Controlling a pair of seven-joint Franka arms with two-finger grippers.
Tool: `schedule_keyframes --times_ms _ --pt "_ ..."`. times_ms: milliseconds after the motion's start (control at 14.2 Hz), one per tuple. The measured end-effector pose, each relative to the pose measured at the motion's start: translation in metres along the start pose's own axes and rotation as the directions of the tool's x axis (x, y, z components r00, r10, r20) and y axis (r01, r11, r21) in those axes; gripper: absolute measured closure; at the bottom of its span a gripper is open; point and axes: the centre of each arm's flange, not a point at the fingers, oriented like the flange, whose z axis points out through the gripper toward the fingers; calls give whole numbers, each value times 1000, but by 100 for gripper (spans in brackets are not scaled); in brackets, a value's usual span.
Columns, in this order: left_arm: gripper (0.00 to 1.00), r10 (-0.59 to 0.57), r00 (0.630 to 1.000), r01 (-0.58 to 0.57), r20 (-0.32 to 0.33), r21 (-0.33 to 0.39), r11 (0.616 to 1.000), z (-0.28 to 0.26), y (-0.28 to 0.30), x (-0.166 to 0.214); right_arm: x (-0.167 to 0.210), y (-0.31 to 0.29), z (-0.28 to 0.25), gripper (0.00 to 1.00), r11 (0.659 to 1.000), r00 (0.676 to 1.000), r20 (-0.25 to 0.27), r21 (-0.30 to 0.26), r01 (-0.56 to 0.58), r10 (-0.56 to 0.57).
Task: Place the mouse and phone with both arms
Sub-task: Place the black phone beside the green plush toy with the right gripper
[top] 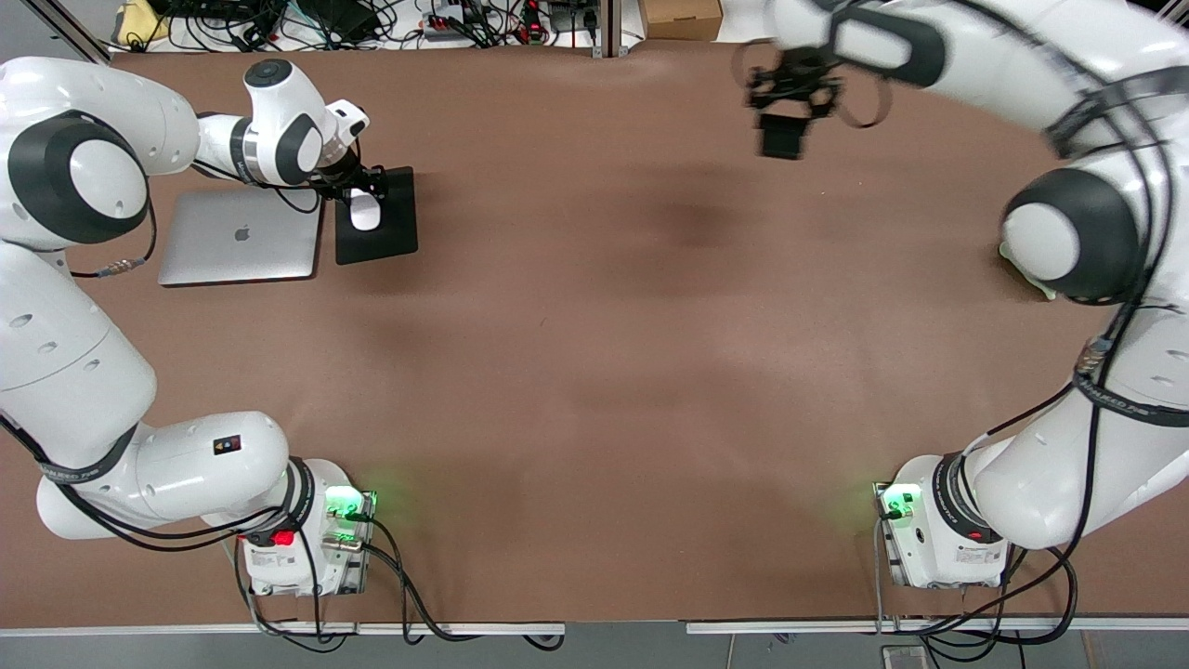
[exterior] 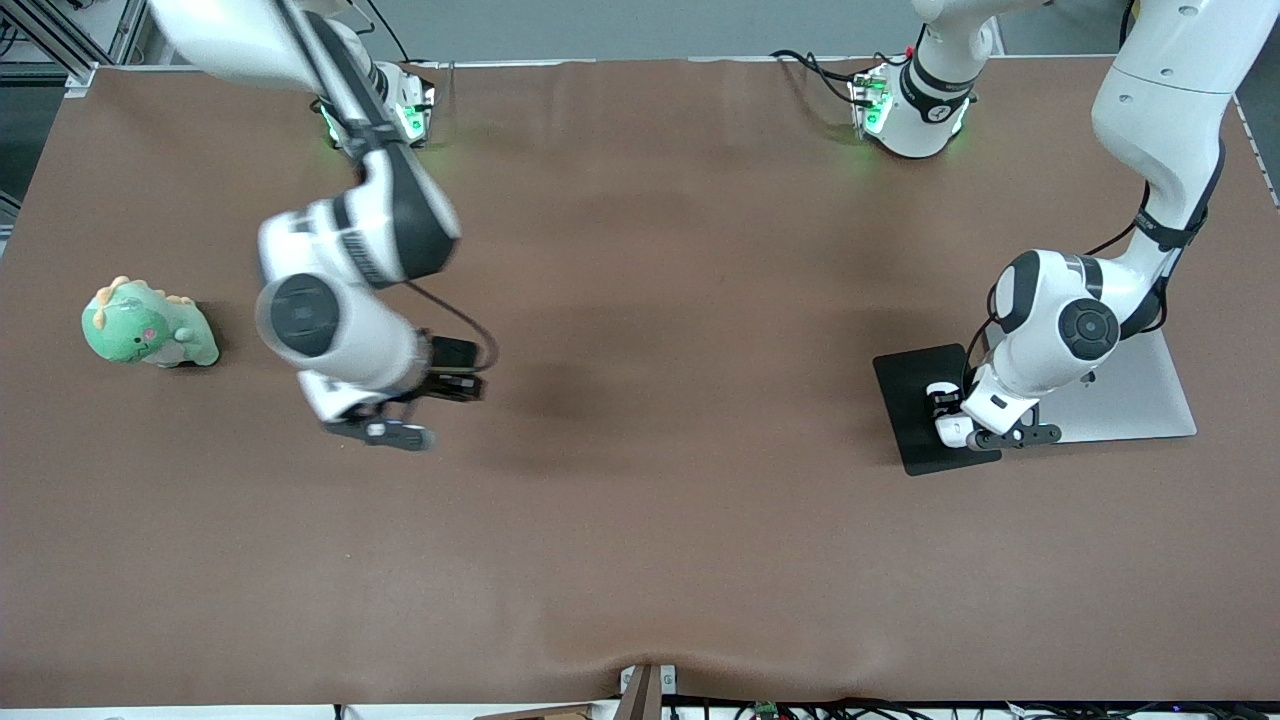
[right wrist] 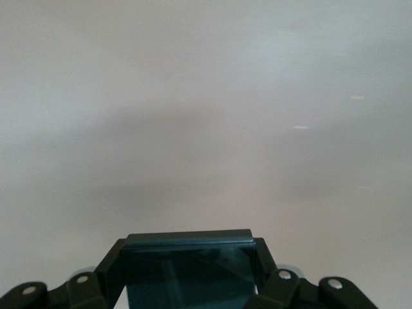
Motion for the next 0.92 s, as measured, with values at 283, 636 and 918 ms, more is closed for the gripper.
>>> schedule_keyframes --times_ms 283,636,918 --pt "0 33 998 -34 -60 -17 999 -26 24 15 61 176 34 20 999 998 68 30 13 -15" --pt "0 30 997 -27 -72 48 998 -127 25 50 80 247 80 20 988 987 -55 15 155 -154" --pt "0 2 999 2 -43 86 996 -238 33 58 78 285 126 20 983 980 -73 -11 184 -185"
